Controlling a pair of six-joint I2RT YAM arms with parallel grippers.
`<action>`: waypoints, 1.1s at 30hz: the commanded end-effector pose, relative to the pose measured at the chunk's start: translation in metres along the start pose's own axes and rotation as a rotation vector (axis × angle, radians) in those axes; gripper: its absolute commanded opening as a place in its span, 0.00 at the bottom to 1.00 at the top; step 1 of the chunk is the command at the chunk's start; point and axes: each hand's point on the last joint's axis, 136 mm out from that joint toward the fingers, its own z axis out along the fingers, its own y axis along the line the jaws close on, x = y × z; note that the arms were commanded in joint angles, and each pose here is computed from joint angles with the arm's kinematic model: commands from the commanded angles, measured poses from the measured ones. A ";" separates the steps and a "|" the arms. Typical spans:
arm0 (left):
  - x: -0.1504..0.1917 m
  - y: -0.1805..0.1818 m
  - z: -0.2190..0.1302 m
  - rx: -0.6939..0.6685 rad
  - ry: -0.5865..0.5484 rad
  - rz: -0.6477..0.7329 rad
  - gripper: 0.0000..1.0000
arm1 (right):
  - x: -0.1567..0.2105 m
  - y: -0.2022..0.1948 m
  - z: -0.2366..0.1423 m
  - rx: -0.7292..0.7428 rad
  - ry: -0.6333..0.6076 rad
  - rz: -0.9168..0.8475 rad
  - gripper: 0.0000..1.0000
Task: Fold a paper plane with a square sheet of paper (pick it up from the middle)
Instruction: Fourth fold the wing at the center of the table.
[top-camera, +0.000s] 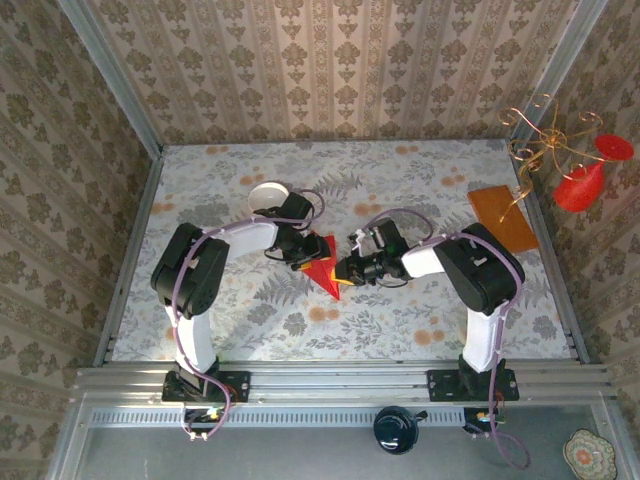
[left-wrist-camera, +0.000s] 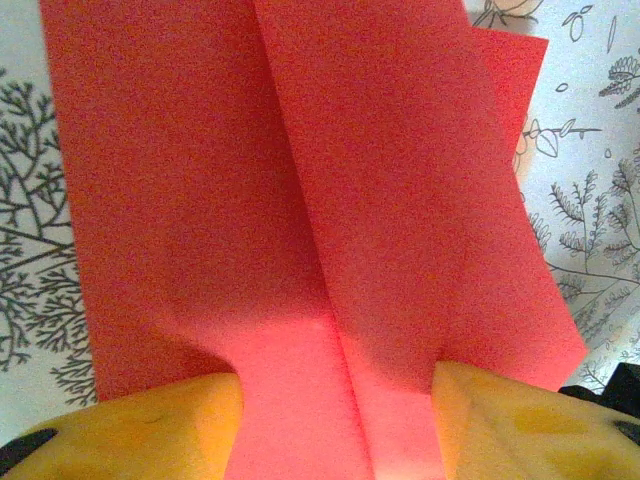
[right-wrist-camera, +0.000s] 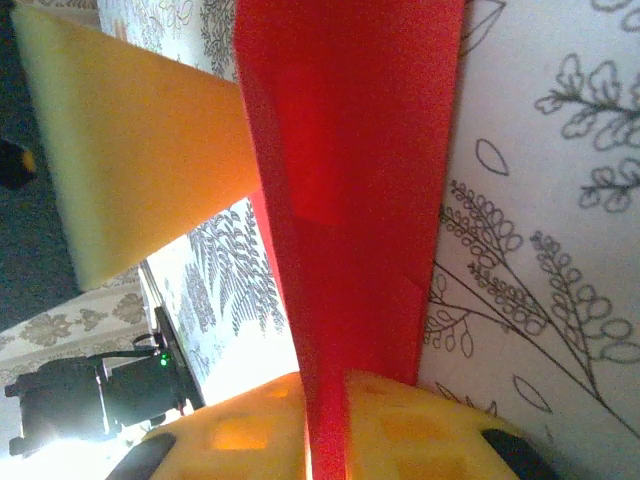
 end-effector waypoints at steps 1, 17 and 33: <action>0.034 0.064 0.023 -0.239 0.115 -0.062 0.58 | 0.010 -0.019 -0.005 0.071 0.009 0.046 0.22; 0.032 0.053 0.019 -0.204 0.118 -0.060 0.58 | 0.015 -0.038 -0.002 0.127 0.023 0.098 0.09; -0.018 -0.044 -0.064 0.172 -0.115 0.092 0.55 | 0.015 -0.040 0.001 0.139 0.049 0.095 0.10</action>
